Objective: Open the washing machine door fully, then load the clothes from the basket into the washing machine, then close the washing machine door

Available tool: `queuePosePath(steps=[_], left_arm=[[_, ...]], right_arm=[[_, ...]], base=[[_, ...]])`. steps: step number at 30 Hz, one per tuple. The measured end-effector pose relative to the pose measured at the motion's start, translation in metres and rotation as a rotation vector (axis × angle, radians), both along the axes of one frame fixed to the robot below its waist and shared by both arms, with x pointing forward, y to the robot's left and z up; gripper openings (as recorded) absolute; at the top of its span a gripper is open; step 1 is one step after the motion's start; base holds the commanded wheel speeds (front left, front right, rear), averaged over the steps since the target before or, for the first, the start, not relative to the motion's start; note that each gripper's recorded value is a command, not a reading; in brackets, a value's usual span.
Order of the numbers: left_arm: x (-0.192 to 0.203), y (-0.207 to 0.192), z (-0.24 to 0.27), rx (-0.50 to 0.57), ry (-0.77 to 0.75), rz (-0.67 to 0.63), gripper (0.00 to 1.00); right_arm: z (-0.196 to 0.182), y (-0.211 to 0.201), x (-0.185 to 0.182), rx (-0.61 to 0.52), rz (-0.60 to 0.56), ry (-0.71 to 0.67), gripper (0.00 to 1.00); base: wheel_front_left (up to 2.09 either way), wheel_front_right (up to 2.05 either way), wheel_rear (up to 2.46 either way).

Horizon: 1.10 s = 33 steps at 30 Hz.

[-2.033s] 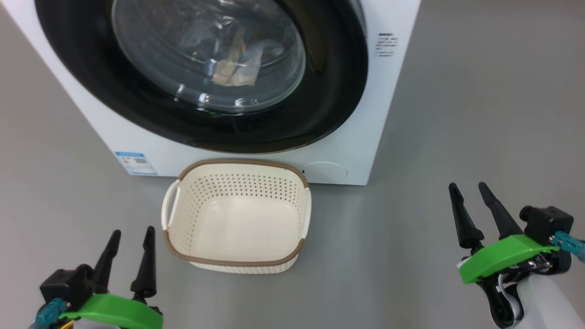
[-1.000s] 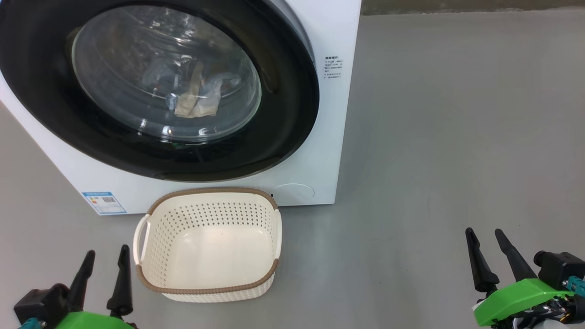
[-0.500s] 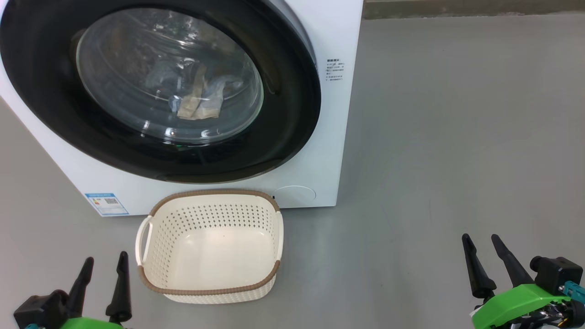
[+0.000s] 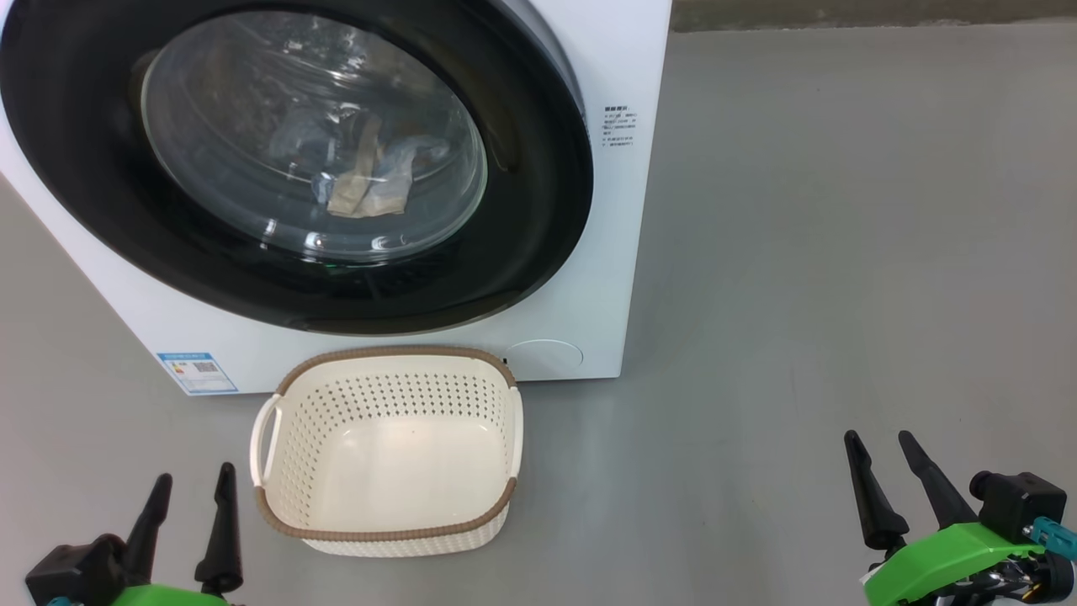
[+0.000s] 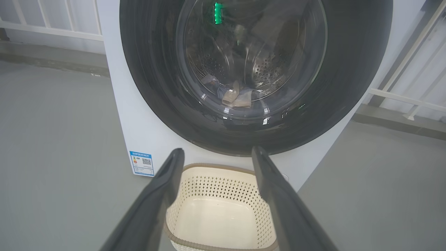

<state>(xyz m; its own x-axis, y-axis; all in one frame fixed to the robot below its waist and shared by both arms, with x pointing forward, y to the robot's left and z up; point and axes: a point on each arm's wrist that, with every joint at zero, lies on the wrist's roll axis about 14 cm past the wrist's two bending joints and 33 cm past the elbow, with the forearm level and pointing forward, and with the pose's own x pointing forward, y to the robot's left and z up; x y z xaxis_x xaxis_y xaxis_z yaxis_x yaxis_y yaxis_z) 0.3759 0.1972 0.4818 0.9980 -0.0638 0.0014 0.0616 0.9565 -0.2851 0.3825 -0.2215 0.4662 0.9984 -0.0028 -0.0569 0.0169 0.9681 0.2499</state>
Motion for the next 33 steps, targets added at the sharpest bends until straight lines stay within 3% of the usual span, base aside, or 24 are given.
queuePosePath(steps=[3, 4, 11, 33], left_arm=[[0.001, 0.003, -0.001, 0.015, 0.002, 0.011, 1.00], [0.001, 0.004, -0.002, 0.019, 0.005, 0.015, 0.00], [-0.013, -0.013, -0.033, -0.046, 0.104, 0.012, 0.00], [-0.015, -0.006, -0.036, -0.251, 0.147, 0.072, 0.00]], right_arm=[[-0.001, 0.002, 0.001, -0.001, 0.005, 0.003, 1.00], [-0.003, 0.002, 0.000, 0.000, 0.007, 0.008, 0.00], [-0.033, 0.011, -0.014, 0.051, -0.004, 0.103, 0.00], [-0.027, 0.007, -0.012, 0.259, -0.066, 0.104, 0.00]], base=[[0.00, 0.00, 0.00], [0.00, 0.00, 0.00], [0.00, 0.00, 0.00], [0.00, 0.00, 0.00]])
